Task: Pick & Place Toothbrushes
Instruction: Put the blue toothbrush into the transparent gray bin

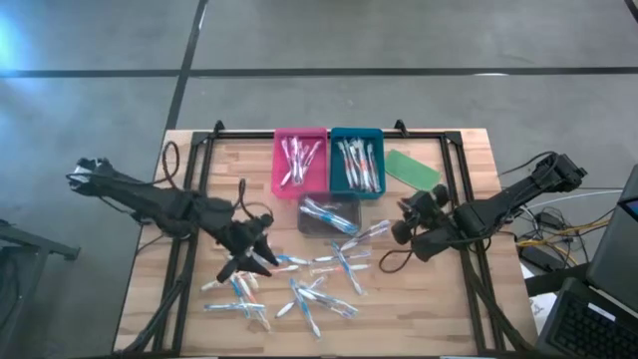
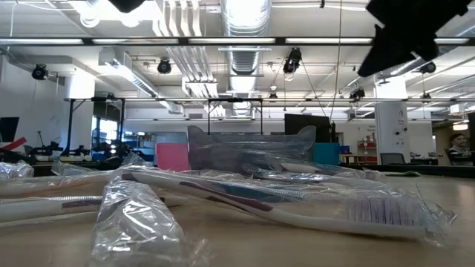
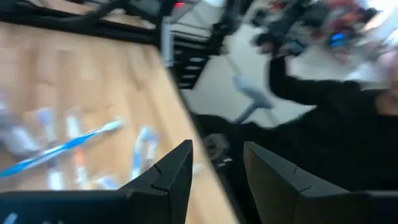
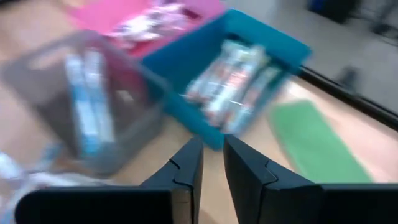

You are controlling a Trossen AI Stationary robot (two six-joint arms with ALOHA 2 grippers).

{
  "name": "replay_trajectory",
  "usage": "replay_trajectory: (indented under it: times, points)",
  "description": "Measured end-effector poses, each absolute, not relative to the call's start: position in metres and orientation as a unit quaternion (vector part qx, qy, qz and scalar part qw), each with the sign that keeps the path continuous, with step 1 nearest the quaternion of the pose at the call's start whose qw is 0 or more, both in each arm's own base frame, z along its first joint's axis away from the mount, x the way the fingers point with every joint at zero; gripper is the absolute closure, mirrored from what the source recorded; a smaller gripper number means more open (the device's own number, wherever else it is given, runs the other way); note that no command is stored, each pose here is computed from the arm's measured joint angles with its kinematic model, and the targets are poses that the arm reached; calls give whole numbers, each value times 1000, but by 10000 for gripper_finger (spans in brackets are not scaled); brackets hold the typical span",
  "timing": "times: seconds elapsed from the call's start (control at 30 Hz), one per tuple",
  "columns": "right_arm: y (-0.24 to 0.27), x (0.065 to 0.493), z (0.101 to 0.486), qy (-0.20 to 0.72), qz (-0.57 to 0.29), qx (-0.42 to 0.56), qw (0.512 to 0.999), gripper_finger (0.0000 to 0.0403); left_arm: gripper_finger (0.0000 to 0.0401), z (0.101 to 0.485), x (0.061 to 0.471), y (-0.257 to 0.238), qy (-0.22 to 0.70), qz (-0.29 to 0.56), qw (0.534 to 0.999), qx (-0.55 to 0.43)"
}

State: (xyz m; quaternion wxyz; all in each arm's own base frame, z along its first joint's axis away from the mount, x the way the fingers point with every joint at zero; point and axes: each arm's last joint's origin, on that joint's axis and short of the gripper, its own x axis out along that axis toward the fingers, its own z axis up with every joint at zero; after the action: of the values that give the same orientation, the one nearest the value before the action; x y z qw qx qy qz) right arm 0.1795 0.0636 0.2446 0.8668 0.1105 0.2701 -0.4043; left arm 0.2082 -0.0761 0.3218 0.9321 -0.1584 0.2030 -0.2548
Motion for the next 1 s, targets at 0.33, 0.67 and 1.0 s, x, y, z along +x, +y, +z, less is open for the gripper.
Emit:
replay_trajectory:
  times: [0.33, 0.67, 1.0]
  points:
    - [89, 224, 271, 182, -222, 125, 950, 351, 252, 289, 208, -72, 202, -53, 977, -36]
    - [112, 259, 242, 219, -177, 107, 953, 389, 252, 276, 206, -55, 165, 229, 958, 57]
    - [145, 320, 208, 277, -190, 51, 940, 388, 252, 266, 206, -54, 171, 255, 949, 69]
